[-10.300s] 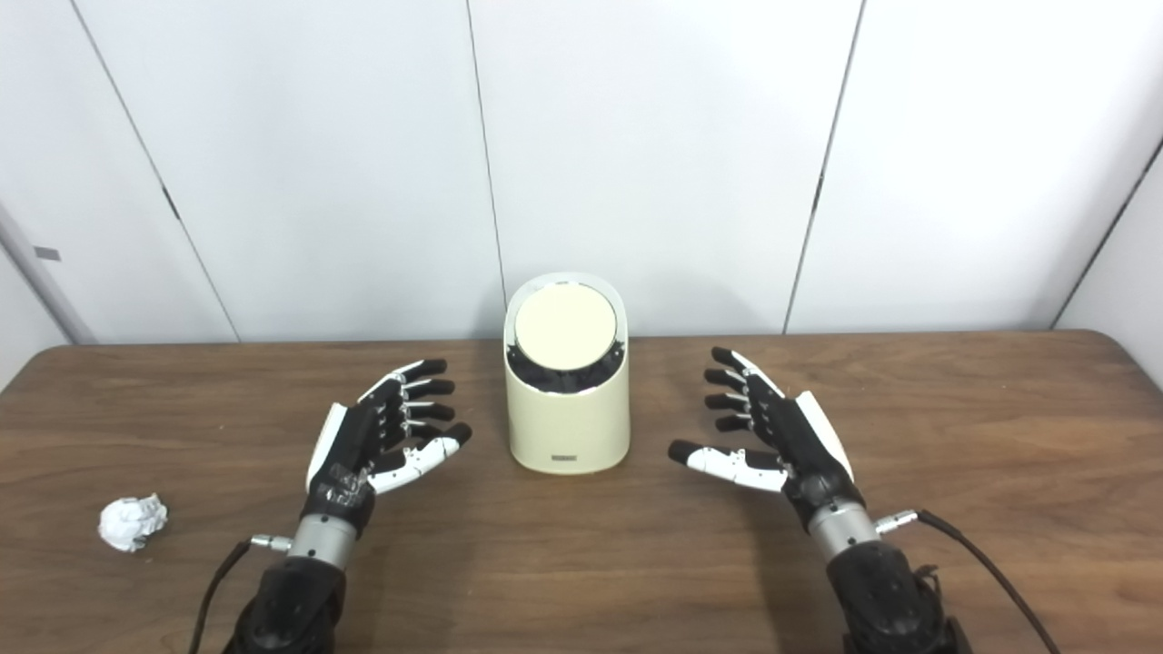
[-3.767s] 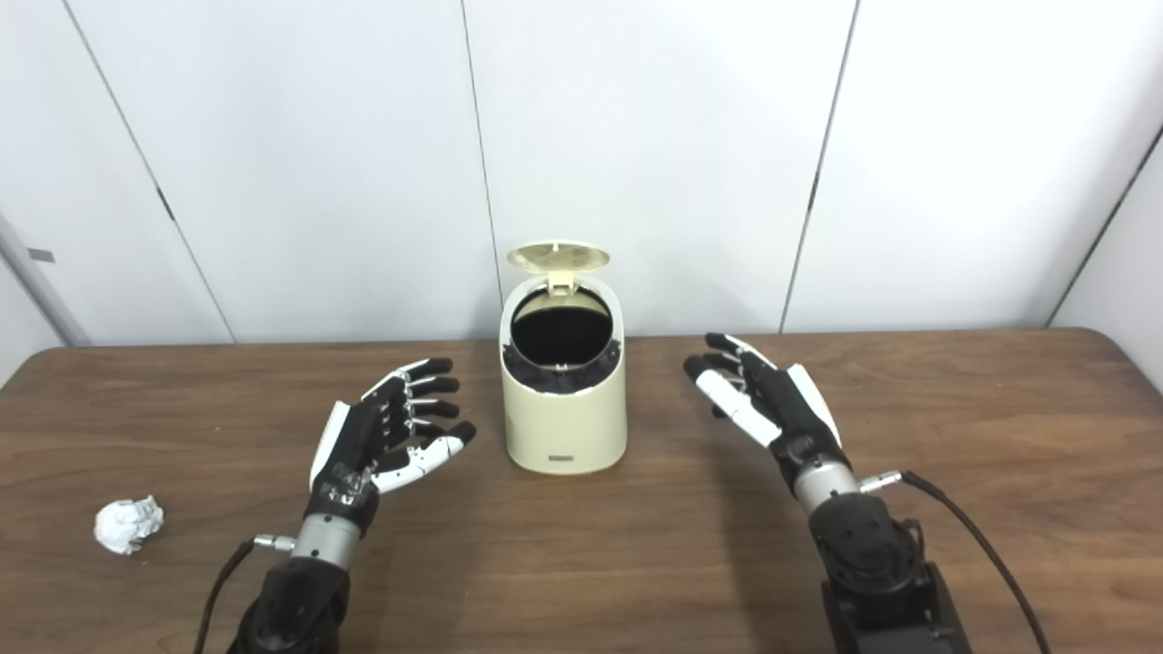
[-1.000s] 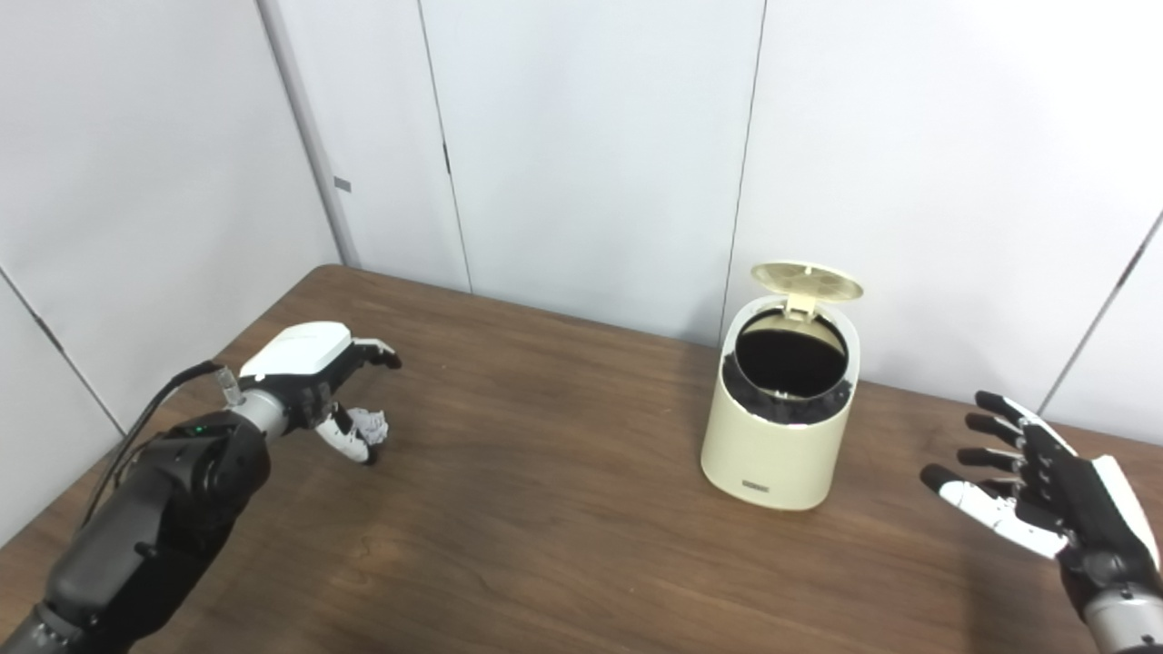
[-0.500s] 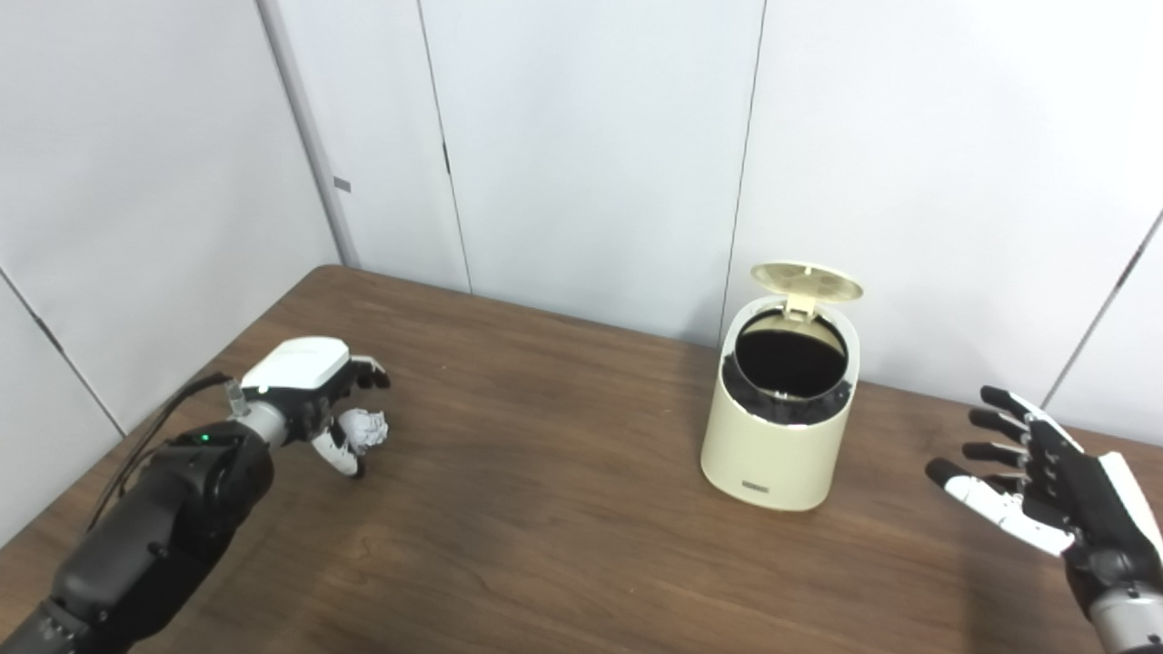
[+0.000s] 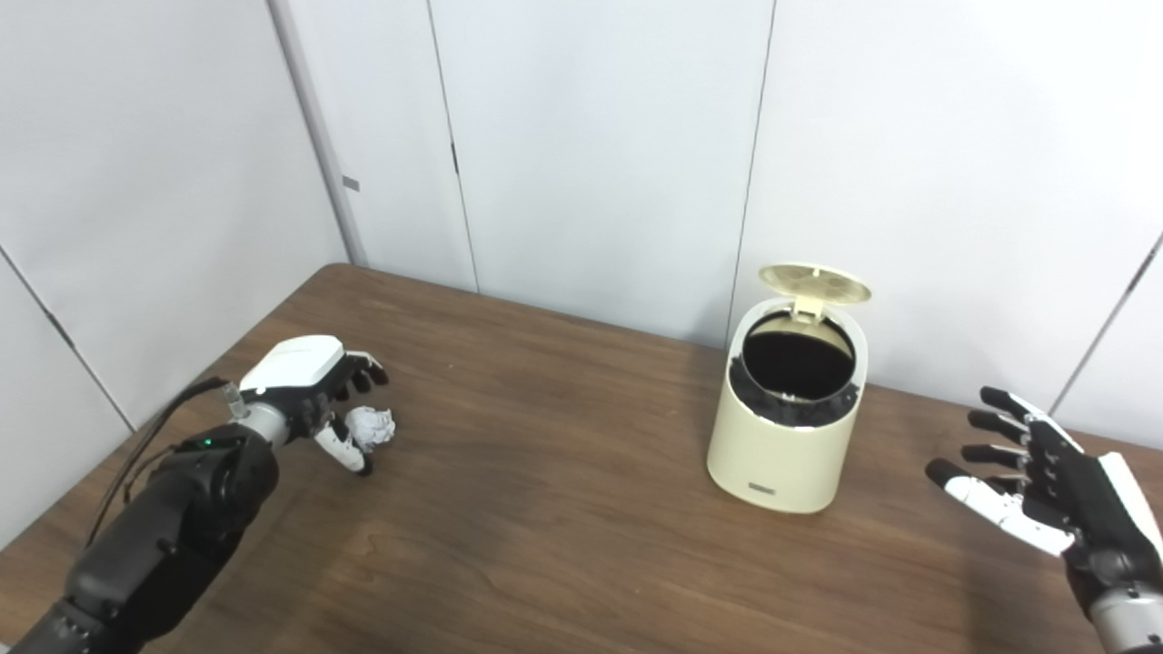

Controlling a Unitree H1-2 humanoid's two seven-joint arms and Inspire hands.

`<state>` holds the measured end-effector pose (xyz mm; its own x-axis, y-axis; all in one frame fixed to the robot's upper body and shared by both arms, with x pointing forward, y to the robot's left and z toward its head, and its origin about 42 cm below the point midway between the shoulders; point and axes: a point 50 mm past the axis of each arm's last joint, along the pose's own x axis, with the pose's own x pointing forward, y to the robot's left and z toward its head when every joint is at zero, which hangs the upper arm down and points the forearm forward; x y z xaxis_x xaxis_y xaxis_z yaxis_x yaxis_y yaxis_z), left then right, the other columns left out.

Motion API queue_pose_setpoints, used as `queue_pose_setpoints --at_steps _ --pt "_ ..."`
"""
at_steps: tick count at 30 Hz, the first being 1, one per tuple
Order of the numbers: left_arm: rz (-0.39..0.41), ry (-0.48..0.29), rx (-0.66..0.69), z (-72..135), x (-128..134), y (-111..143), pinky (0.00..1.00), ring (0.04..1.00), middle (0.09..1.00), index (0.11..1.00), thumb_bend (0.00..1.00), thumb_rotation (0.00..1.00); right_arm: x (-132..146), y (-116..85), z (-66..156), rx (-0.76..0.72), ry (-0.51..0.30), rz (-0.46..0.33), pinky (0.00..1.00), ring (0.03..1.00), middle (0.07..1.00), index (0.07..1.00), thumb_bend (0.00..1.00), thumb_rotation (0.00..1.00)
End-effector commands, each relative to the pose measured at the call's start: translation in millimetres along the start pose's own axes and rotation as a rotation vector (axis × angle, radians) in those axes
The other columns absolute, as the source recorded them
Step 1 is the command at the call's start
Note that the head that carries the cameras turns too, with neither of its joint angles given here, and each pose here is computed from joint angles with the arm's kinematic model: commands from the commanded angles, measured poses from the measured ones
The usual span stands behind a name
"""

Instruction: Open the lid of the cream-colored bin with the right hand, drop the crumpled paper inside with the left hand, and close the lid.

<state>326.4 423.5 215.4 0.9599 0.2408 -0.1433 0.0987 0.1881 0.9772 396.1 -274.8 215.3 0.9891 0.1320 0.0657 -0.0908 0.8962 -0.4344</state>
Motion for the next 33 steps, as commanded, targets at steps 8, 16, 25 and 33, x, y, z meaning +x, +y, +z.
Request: queue_pose_setpoints --at_steps 8,16,25,33 --pt "-0.026 -0.068 -0.051 -2 2 -6 0.5 0.563 0.639 0.687 0.76 0.0 8 -16 27 -0.043 -0.08 -0.04 0.55 0.713 0.818 0.858 0.61 0.41" --pt "-0.02 -0.116 -0.13 2 2 -11 0.52 0.437 0.474 0.529 0.5 0.0 9 -18 29 -0.049 -0.082 -0.043 0.55 0.71 0.826 0.86 0.6 0.4" --pt "0.004 -0.123 -0.132 3 3 -14 0.48 0.429 0.477 0.52 0.5 0.0 8 -19 30 -0.043 -0.075 -0.047 0.58 0.737 0.841 0.868 0.6 0.41" --pt "0.015 -0.135 -0.113 5 2 -14 0.49 0.431 0.486 0.514 0.5 0.0 7 -20 30 -0.061 -0.074 -0.051 0.59 0.742 0.838 0.865 0.59 0.4"
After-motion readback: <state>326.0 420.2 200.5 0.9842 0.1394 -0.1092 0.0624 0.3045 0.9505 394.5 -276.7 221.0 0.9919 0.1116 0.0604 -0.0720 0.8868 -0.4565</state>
